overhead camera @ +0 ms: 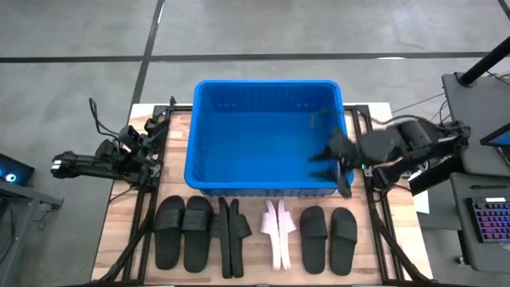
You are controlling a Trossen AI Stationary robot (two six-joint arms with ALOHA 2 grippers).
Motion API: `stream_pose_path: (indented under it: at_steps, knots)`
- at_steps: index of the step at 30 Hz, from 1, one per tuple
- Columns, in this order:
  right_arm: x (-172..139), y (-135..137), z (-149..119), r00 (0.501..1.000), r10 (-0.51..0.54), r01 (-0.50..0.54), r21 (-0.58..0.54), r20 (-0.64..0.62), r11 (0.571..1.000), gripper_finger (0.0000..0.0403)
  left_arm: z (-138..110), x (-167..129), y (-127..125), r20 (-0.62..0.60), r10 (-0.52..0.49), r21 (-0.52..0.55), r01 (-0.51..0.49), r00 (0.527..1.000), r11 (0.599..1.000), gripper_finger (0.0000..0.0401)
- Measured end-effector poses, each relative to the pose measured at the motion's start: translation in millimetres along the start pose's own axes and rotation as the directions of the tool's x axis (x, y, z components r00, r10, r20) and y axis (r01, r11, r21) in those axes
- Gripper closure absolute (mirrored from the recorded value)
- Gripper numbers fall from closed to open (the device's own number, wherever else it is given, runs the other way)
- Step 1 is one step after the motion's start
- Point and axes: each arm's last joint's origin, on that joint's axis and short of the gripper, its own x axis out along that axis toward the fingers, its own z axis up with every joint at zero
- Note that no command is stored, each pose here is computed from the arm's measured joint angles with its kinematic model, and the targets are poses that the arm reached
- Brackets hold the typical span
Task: Pick and place slides into bin
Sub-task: Put the black slide into the blue bin
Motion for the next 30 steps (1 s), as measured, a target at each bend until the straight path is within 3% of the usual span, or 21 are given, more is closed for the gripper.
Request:
stream_pose_path:
  at_steps: [5,8,12,22,30]
  knots:
    - [16.9,36.1,-18.2,0.961,-0.022,0.022,-0.003,-0.275,1.000,0.0222,-0.8,-0.3,0.4,-0.002,0.005,0.002,-0.005,1.000,1.000,0.0217]
    - [28.3,55.4,-40.2,0.885,-0.059,0.062,-0.008,-0.462,0.998,0.0226,-1.6,-0.7,0.8,-0.003,0.007,0.003,-0.007,1.000,1.000,0.0217]
    - [44.9,79.5,-68.6,0.793,-0.132,0.142,-0.029,-0.595,0.989,0.0227,-2.6,-1.0,1.4,-0.005,0.015,0.005,-0.015,1.000,1.000,0.0217]
    - [98.6,125.2,-140.2,0.675,-0.309,0.241,-0.195,-0.670,0.951,0.0231,-2.1,-1.6,1.9,0.000,0.024,0.003,-0.024,1.000,1.000,0.0217]
    - [132.5,155.5,-187.4,0.697,-0.343,0.181,-0.308,-0.630,0.934,0.0229,-2.6,-1.8,2.3,-0.001,0.031,0.004,-0.031,1.000,1.000,0.0217]
